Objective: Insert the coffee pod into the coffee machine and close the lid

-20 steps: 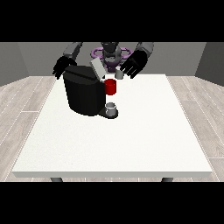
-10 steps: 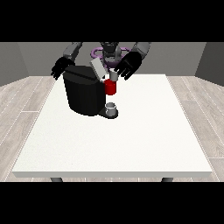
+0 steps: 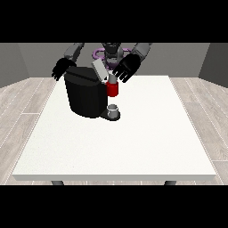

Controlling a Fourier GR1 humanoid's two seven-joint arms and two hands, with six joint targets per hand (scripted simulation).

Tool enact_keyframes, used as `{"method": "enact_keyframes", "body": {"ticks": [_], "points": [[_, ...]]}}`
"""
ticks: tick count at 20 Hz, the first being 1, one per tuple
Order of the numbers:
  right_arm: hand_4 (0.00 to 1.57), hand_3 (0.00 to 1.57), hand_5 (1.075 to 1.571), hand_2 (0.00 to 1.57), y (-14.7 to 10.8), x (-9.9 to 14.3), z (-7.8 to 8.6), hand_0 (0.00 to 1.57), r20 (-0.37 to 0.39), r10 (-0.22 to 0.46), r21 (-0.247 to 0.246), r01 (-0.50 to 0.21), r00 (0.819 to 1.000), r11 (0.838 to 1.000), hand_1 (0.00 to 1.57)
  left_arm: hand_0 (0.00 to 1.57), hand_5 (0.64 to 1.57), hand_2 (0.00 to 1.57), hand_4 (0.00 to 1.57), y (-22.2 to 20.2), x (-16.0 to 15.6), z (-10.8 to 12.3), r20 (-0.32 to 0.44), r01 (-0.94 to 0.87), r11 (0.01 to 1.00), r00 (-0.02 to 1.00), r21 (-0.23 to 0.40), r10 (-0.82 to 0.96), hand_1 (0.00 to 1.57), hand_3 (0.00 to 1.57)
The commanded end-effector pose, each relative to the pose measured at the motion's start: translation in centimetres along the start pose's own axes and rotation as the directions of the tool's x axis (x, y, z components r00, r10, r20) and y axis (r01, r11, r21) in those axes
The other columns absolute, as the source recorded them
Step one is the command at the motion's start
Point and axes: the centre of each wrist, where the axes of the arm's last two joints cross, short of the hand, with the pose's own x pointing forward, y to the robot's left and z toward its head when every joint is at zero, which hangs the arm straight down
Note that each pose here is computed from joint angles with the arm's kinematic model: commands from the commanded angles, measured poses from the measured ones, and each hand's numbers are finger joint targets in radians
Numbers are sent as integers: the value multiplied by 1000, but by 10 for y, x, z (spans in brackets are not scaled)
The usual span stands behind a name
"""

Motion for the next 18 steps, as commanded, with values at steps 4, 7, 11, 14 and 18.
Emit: {"method": "enact_keyframes", "body": {"ticks": [4,7,11,14,18], "points": [[525,0,1571,0,-2,14,-5,0,33,-14,-13,15,999,1000,0,1185,1571,1262,492,-12,-7,2,1,20,1000,1000,18,-20,1185,1197],[499,0,1571,0,-7,-2,-1,0,-2,10,-16,-10,1000,1000,0,1190,1571,1269,515,-19,8,-3,13,15,1000,1000,-22,-15,1190,1201],[457,0,1571,0,-9,0,1,0,21,-4,-26,5,1000,1000,0,1164,1571,1239,492,-21,-3,1,-9,38,999,999,7,-38,1164,1182],[433,0,1571,0,-1,11,-4,0,1,0,11,0,1000,1000,0,1208,1571,1265,493,-3,1,-4,-42,-8,1000,999,-14,7,1208,1191],[446,0,1571,0,-1,7,0,0,57,-10,1,10,998,1000,0,1230,1571,1274,481,1,-10,1,-24,9,1000,1000,23,-9,1230,1180]]}}
